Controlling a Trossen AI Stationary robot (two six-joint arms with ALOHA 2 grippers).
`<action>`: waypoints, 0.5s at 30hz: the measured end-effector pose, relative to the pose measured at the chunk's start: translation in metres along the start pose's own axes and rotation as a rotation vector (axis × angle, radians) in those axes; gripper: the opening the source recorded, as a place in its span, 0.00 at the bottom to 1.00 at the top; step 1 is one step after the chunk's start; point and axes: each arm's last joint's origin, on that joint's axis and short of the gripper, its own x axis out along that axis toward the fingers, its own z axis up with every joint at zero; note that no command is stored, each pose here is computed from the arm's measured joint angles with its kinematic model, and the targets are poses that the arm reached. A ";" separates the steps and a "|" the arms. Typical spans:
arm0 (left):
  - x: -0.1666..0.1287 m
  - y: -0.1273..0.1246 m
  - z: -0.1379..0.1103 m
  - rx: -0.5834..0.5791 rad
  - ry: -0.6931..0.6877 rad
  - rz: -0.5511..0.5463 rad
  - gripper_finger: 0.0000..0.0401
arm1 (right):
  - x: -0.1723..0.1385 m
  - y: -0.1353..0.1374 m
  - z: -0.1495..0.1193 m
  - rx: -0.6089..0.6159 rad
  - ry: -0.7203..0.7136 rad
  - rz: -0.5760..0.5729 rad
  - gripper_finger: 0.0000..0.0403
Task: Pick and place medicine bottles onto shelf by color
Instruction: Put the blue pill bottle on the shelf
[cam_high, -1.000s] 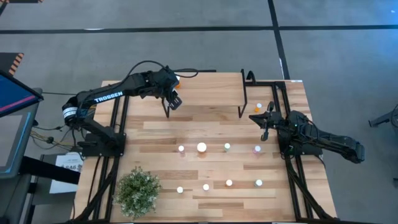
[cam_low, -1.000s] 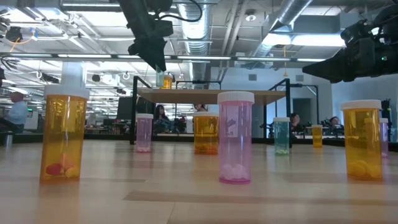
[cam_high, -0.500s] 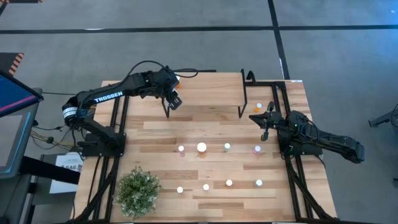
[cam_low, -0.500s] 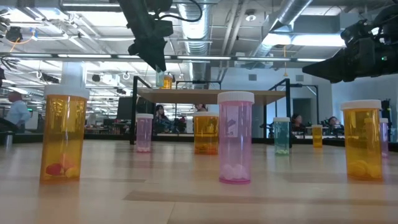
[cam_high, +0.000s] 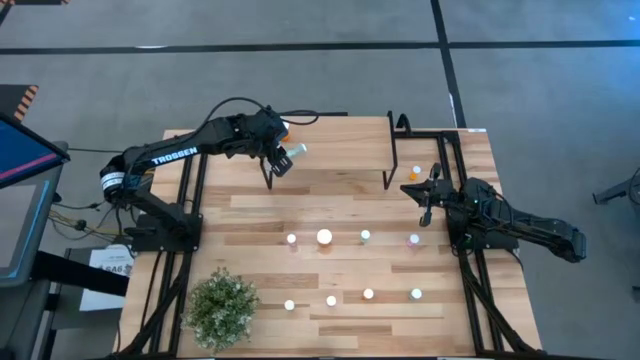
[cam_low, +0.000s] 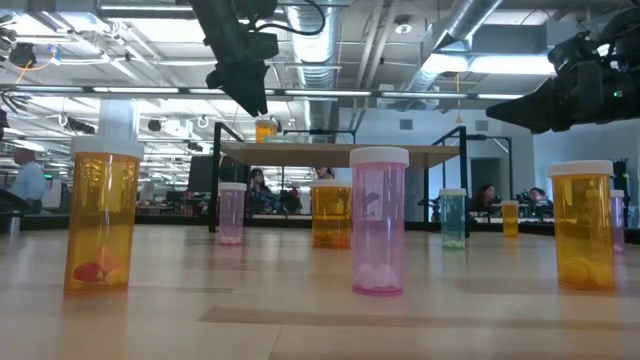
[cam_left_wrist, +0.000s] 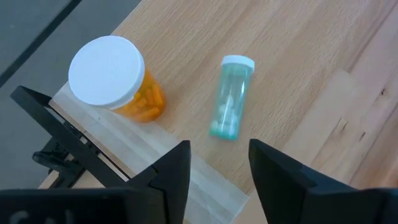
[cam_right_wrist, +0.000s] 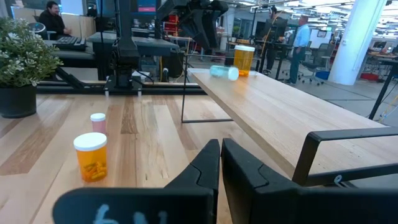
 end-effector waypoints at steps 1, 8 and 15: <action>0.000 0.000 0.000 0.000 0.000 0.000 0.38 | 0.000 0.000 0.000 0.000 0.000 0.000 0.11; -0.001 -0.006 0.005 0.037 -0.061 -0.025 0.41 | 0.000 0.000 0.000 0.000 0.000 0.000 0.11; -0.005 -0.021 0.014 0.119 -0.178 -0.063 0.43 | 0.000 0.000 0.000 0.000 0.000 0.000 0.11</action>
